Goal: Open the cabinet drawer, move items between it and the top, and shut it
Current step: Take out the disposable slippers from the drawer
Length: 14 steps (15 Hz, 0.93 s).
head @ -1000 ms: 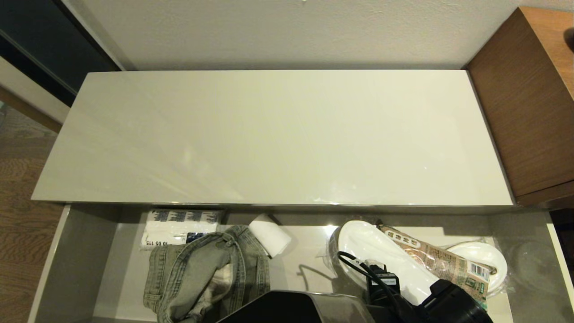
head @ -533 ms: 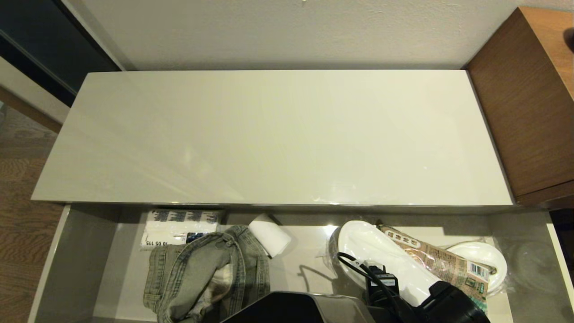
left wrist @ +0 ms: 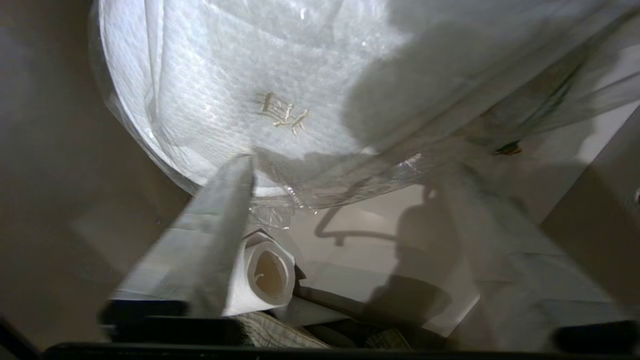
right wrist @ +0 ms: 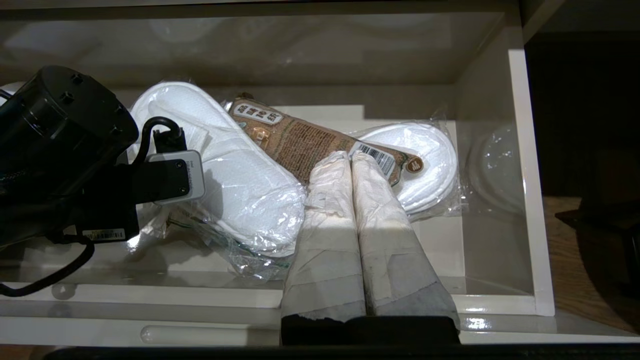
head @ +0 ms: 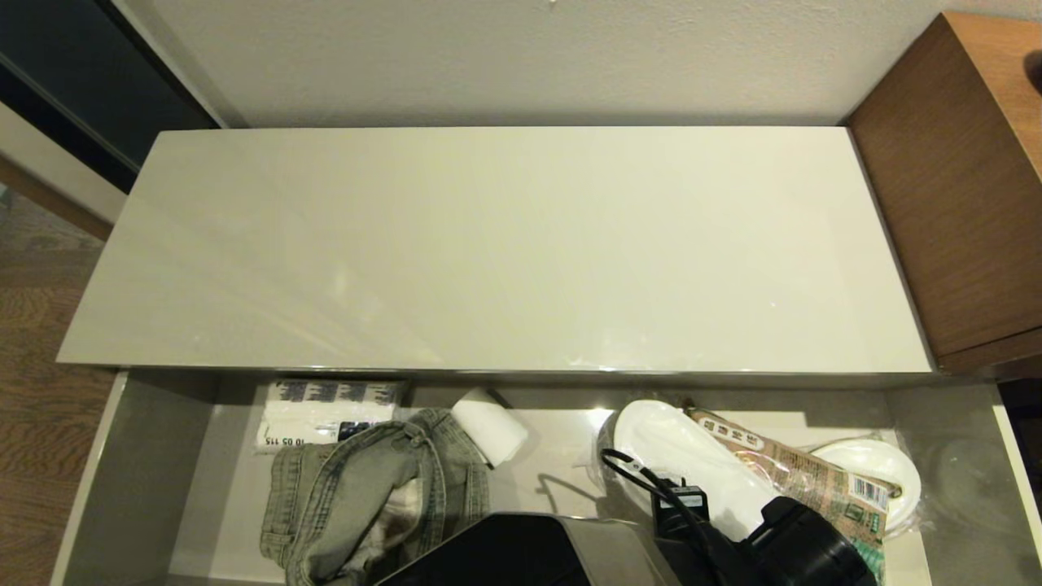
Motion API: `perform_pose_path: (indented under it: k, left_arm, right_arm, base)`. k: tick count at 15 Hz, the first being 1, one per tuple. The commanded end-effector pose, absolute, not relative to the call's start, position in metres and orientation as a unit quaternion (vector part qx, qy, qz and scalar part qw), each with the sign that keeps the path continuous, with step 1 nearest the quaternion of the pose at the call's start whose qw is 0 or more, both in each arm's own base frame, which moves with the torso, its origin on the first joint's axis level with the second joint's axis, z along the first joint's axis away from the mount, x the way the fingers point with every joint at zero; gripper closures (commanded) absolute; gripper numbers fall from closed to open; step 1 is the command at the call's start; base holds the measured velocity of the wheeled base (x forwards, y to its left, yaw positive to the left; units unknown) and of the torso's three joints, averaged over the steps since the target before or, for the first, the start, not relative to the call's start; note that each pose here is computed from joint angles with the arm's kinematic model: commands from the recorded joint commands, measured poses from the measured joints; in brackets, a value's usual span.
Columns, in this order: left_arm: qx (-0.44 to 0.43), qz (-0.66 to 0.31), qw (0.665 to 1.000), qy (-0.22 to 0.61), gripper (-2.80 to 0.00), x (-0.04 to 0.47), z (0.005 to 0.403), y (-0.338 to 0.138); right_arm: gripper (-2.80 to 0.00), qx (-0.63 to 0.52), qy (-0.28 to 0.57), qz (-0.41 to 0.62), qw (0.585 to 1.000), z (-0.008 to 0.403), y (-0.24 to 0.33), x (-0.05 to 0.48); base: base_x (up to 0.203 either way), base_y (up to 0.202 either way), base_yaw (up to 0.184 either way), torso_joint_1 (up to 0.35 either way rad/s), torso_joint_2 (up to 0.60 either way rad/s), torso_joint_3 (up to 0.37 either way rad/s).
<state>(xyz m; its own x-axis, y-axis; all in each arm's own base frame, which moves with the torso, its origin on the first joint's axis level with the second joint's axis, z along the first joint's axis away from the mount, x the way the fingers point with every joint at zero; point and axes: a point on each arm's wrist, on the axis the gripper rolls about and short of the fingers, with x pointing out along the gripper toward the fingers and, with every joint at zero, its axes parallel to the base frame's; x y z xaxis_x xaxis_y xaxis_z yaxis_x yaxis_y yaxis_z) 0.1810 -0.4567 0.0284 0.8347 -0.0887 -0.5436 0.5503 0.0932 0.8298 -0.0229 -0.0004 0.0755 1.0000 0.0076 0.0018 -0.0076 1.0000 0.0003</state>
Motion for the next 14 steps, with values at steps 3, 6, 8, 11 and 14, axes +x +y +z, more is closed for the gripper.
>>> perform_pose_path:
  k: [3,6,8,11,14]
  left_arm:
    - [0.637,-0.219,0.717,0.18,0.0,0.181,0.028,-0.457]
    - [0.637,-0.221,0.717,0.177,0.0,0.178,0.029,-0.459]
    - [0.638,-0.224,0.716,0.174,0.0,0.174,0.029,-0.46]
    - [0.638,-0.224,0.716,0.174,0.0,0.174,0.029,-0.461]
    - [0.638,-0.228,0.716,0.169,0.0,0.168,0.029,-0.463]
  right_arm:
    - [0.0,0.0,-0.012,0.004,1.0,0.075,0.0,-0.024]
    - [0.0,0.0,-0.012,0.004,1.0,0.075,0.0,-0.024]
    - [0.0,0.0,-0.012,0.004,1.0,0.075,0.0,-0.024]
    - [0.0,0.0,-0.012,0.004,1.0,0.075,-0.001,-0.024]
    - [0.0,0.0,-0.012,0.004,1.0,0.075,0.0,-0.024]
  base:
    - [0.0,0.0,0.0,0.0,0.0,0.0]
    - [0.0,0.0,0.0,0.0,0.0,0.0]
    - [0.0,0.0,0.0,0.0,0.0,0.0]
    - [0.0,0.0,0.0,0.0,0.0,0.0]
    - [0.0,0.0,0.0,0.0,0.0,0.0]
